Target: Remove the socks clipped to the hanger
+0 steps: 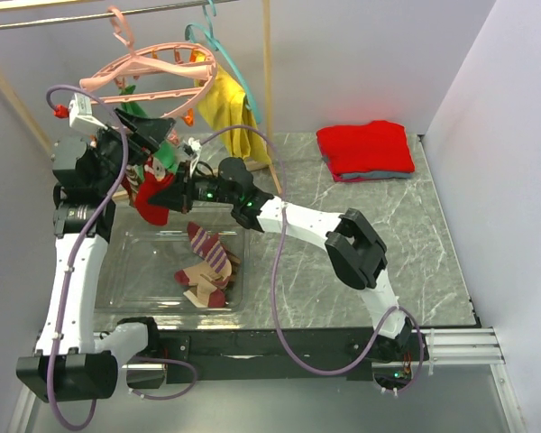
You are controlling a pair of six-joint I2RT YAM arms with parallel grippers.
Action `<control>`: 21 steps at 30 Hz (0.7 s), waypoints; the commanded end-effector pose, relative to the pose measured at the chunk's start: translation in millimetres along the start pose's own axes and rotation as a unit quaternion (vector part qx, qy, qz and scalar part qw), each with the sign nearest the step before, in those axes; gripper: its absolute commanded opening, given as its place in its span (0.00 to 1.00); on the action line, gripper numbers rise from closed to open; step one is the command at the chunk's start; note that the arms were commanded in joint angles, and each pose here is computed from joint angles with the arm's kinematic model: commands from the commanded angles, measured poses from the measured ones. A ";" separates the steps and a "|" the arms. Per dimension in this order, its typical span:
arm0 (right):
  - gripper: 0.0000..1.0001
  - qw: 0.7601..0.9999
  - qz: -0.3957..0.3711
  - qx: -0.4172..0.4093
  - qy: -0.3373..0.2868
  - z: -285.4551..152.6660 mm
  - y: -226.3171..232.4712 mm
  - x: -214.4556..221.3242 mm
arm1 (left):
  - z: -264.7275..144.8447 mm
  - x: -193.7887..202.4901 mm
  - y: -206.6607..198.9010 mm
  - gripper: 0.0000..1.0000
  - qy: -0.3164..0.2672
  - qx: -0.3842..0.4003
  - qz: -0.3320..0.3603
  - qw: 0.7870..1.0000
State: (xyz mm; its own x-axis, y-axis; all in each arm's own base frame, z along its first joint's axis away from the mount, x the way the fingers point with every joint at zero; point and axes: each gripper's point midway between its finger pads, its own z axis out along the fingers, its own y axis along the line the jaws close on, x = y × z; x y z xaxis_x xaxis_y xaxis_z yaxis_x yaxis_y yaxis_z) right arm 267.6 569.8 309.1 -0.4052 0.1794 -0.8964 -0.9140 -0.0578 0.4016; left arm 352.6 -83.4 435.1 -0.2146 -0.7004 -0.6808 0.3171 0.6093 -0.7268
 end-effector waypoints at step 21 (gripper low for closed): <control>0.00 0.989 -0.027 0.121 0.086 -48.6 -2.5 3.0 | -77.8 -17.0 46.5 0.81 -0.093 -0.187 0.092 0.974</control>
State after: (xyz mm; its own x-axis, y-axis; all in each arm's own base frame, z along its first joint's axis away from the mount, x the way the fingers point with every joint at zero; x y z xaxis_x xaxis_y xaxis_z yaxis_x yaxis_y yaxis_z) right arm 264.6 538.2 265.4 -0.4500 -0.0282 -0.8926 -0.8857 0.1414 0.4421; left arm 273.9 -36.4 437.7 0.0007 -0.5853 -0.8108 0.1242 0.8046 -0.5807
